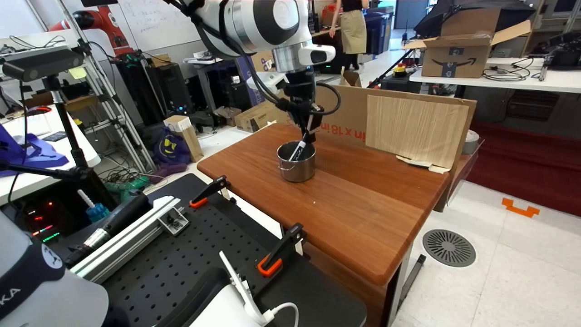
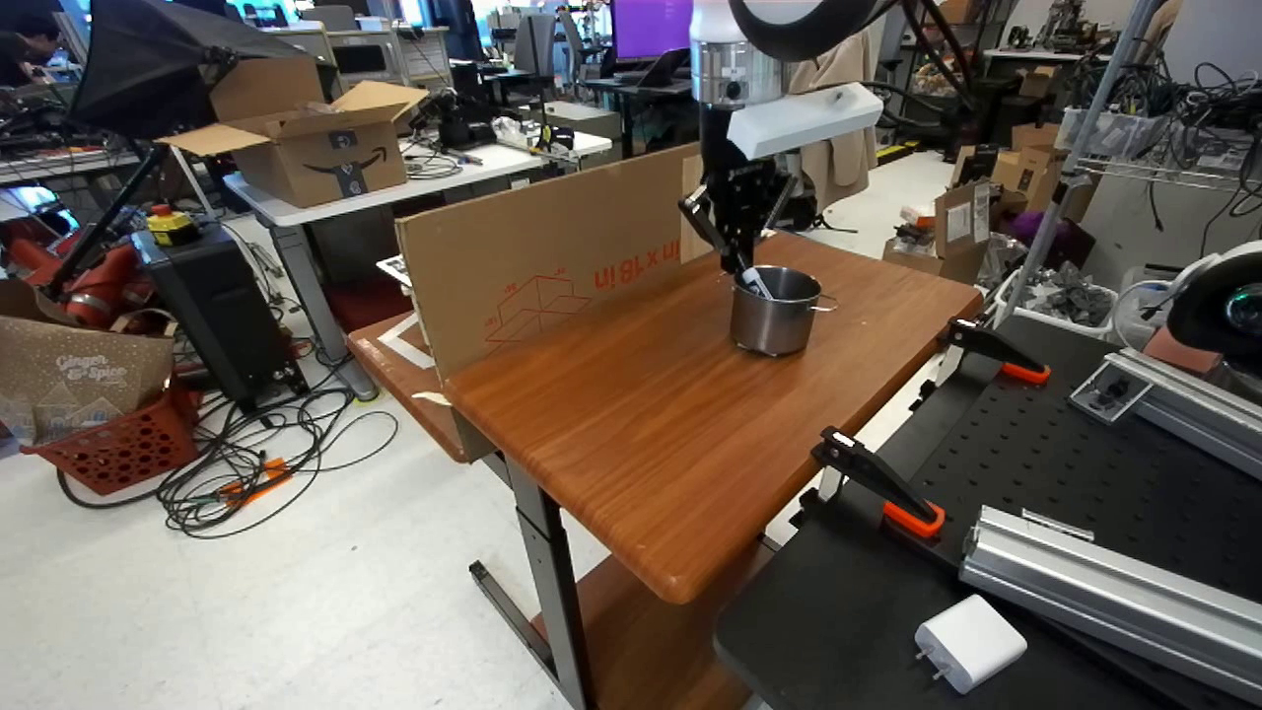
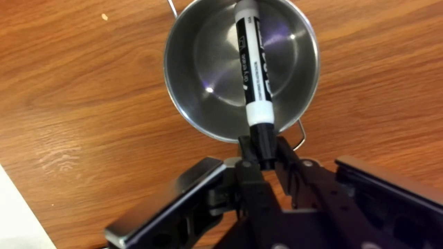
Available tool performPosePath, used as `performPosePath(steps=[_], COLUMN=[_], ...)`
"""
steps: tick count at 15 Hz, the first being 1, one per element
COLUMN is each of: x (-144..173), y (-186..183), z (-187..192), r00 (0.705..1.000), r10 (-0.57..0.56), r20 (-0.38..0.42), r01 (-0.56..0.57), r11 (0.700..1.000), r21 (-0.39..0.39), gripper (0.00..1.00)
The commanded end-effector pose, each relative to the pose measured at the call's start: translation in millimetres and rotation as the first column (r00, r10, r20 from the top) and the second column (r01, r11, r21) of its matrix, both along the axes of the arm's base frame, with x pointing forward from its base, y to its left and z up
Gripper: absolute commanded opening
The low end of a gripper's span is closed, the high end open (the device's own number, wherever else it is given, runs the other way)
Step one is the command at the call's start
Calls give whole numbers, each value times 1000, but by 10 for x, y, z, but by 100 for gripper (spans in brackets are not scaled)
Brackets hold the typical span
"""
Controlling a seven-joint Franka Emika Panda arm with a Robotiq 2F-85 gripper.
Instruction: Take the marker out of the pot and put it on the table
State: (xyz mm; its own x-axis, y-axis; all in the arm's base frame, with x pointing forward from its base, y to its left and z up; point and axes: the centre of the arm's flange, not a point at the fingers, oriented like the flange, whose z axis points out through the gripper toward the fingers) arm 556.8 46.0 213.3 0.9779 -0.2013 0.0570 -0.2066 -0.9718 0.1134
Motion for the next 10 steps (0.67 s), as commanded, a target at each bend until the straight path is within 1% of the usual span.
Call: performPosePath(steps=[1, 4, 6, 10], x=[21, 12, 4, 21], y=[-1, -6, -14, -26], z=[45, 171, 330, 782], r00=[1000, 1000, 999, 992], r10=[4, 7, 10, 7], r20=[13, 29, 52, 130], r01=[-4, -8, -11, -10], r11=[1000, 1000, 1000, 1000], r21=[0, 13, 22, 28], gripper=[5, 5, 5, 5])
